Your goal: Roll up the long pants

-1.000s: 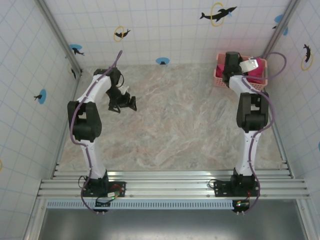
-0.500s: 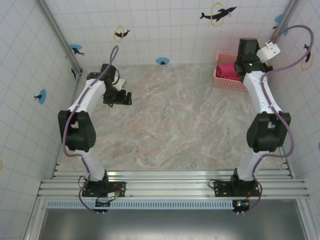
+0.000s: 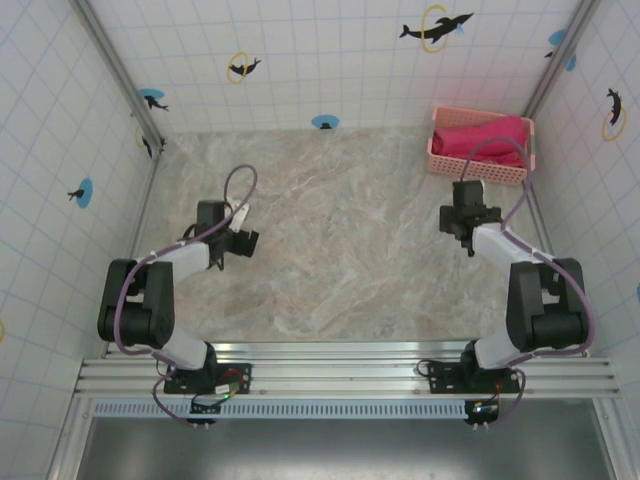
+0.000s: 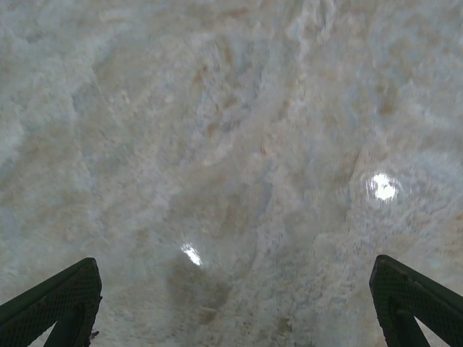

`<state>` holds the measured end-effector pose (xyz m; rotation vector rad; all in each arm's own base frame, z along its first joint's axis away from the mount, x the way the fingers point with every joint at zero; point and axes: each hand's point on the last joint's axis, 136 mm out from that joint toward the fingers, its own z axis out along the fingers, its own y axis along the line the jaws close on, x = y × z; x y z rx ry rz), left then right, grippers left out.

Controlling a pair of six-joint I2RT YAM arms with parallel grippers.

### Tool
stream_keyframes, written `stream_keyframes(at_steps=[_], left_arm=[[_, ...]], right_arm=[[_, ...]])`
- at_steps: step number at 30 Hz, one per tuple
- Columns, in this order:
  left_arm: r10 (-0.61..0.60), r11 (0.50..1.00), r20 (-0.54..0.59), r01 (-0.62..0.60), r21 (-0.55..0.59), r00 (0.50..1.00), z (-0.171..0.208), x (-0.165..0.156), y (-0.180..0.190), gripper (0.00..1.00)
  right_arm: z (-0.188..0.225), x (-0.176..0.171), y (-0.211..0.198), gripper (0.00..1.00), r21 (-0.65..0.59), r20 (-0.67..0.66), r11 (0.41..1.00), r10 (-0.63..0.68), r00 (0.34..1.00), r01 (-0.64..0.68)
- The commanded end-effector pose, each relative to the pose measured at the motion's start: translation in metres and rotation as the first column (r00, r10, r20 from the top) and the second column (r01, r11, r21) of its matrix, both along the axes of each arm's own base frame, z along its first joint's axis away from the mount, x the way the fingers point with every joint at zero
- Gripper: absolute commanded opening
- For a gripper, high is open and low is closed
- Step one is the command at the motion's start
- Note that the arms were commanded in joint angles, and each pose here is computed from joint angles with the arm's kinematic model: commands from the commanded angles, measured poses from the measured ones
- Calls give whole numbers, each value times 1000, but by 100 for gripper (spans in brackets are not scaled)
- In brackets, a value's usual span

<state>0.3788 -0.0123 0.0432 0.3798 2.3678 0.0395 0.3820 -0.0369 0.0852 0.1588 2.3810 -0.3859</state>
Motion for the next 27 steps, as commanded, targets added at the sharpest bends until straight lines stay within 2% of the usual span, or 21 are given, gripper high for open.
stream_keyframes(at_steps=[1, 2, 4, 7, 8, 9, 10, 11, 14, 16, 27], left_arm=[[-76, 997, 324, 72, 24, 943, 55, 31, -12, 97], [-67, 998, 362, 60, 30, 930, 58, 34, -12, 97], [-66, 998, 355, 59, 32, 932, 55, 30, -12, 97], [-30, 999, 412, 16, 37, 911, 51, 17, -5, 97], [-52, 999, 493, 40, 35, 868, 55, 17, -10, 97], [-83, 997, 493, 70, 44, 866, 56, 17, -15, 97], [-88, 996, 436, 77, 43, 895, 51, 16, -15, 97], [-70, 997, 446, 57, 43, 892, 51, 17, -12, 97], [-65, 998, 442, 51, 44, 895, 51, 16, -11, 97], [-64, 998, 443, 50, 44, 894, 52, 16, -11, 97], [-59, 998, 441, 43, 46, 896, 52, 18, -10, 98]], right_arm=[[44, 27, 7, 98, 49, 307, 992, 98, 947, -118], [42, 26, 5, 98, 79, 333, 989, 92, 938, -125], [29, 28, 7, 98, 116, 323, 982, 104, 941, -149], [16, 25, 21, 98, 94, 336, 973, 169, 927, -211], [17, 23, 25, 98, 67, 365, 973, 181, 913, -220], [18, 19, 31, 98, 51, 370, 968, 211, 905, -246], [21, 17, 37, 98, 30, 402, 961, 238, 884, -273], [21, 12, 47, 98, 2, 422, 947, 291, 859, -321], [16, 6, 59, 98, -96, 492, 944, 321, 809, -316], [9, 8, 56, 98, -76, 400, 949, 311, 862, -307], [8, 13, 60, 98, -79, 394, 943, 327, 859, -323]])
